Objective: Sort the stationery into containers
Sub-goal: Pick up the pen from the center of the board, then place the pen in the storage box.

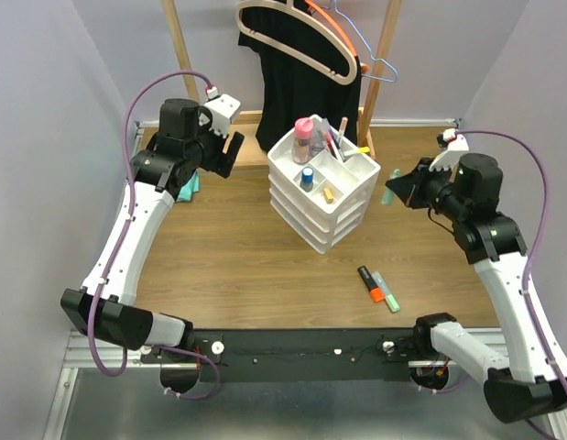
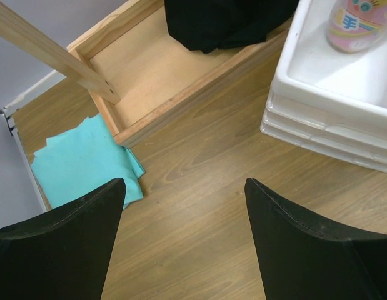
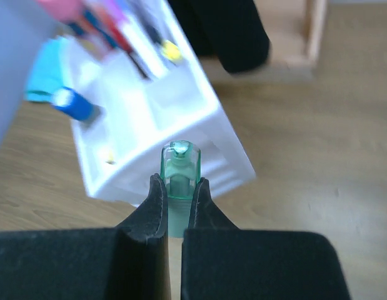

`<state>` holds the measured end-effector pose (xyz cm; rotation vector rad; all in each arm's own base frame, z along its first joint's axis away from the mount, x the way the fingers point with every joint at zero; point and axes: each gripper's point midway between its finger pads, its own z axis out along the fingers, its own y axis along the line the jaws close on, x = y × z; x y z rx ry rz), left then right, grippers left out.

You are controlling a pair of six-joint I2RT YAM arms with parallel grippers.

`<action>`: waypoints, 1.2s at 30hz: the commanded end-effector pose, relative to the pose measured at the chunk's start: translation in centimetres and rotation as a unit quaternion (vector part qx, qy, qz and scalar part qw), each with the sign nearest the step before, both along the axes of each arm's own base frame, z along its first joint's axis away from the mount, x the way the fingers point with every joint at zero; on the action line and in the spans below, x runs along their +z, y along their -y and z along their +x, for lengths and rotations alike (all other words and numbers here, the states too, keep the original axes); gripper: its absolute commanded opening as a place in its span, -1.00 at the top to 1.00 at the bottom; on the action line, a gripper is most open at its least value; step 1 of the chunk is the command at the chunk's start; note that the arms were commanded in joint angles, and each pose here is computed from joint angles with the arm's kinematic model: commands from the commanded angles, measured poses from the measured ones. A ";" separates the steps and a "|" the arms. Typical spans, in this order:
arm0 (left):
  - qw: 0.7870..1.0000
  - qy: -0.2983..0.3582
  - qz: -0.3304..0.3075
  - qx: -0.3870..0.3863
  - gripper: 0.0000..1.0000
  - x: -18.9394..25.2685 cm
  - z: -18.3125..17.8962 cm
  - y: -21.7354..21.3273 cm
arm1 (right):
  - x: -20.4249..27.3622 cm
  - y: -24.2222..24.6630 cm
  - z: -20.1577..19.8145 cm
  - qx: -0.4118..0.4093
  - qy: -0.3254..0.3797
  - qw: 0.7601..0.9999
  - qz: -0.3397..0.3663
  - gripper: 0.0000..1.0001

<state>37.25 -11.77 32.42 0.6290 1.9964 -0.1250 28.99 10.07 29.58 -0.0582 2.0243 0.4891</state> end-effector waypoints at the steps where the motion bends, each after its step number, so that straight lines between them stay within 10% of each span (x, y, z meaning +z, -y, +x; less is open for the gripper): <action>1: 1.000 0.003 -0.024 0.015 -0.72 0.2 0.6 -0.8 | 7.5 -3.7 0.5 0.120 0.179 0.976 0.020 0.99; 15: 0.997 -0.005 -0.058 0.052 -0.72 0.2 1.2 -3.2 | 6.2 -13.8 1.6 0.246 0.301 0.915 -0.111 0.99; 36: 0.994 -0.017 -0.083 0.066 -0.72 -0.3 1.2 -4.3 | -1.9 -16.9 1.8 0.288 0.228 0.920 -0.138 0.99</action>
